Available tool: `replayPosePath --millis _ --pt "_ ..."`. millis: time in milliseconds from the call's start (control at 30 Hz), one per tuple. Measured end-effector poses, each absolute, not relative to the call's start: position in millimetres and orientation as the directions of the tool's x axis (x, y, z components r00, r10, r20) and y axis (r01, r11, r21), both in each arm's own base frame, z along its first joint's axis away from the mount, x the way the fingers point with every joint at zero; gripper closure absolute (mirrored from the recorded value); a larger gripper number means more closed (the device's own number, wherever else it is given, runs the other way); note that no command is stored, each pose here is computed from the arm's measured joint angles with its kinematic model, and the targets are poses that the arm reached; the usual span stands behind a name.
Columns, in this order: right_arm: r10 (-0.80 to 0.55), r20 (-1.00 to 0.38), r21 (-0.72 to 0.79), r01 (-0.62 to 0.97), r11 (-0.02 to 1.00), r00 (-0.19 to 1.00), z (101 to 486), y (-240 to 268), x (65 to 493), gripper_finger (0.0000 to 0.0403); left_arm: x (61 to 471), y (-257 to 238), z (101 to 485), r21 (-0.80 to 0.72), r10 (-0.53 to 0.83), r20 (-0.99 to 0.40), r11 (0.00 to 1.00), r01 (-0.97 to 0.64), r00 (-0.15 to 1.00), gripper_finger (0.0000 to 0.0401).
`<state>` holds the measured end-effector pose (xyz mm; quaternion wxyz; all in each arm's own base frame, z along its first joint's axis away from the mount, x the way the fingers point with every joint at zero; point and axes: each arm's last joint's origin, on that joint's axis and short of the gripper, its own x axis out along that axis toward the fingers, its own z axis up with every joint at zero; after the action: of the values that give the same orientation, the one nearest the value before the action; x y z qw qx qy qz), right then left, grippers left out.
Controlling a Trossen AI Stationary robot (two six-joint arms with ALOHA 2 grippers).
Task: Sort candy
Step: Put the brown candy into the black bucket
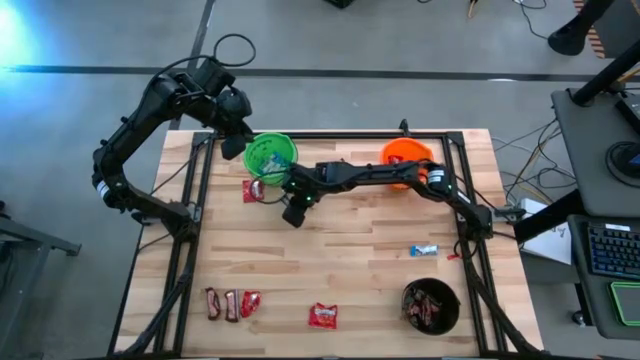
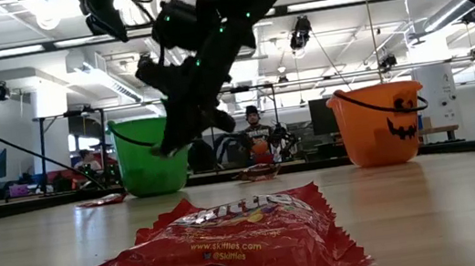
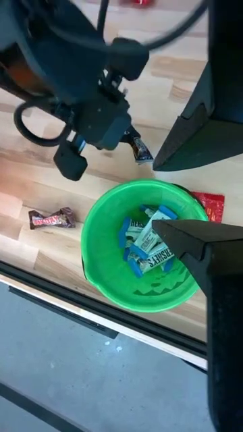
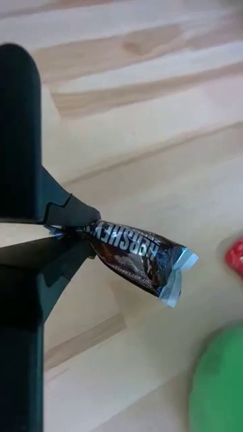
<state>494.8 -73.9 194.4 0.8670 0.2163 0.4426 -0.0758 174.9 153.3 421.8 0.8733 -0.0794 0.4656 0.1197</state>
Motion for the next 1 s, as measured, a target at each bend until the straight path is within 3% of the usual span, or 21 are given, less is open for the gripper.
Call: replayPosePath --millis 433,667,800,1000 --pt "-0.028 -0.781 0.19 0.28 0.941 0.623 257 -46 472 0.0391 178 150 424 -0.171 -0.002 -0.771 0.964 -0.204 0.636 0.0285" --pt "-0.113 -0.775 0.082 0.276 0.958 0.622 300 -29 447 0.0391 181 148 427 -0.276 -0.106 -0.696 0.952 -0.129 0.71 0.0246" --pt "-0.11 -0.735 0.092 0.259 0.961 0.669 326 -21 434 0.0391 186 147 432 -0.347 -0.187 -0.607 0.937 -0.046 0.772 0.022" --pt "-0.139 -0.702 0.073 0.265 0.962 0.699 347 -14 421 0.0391 190 147 435 -0.362 -0.194 -0.574 0.932 -0.034 0.795 0.0192"
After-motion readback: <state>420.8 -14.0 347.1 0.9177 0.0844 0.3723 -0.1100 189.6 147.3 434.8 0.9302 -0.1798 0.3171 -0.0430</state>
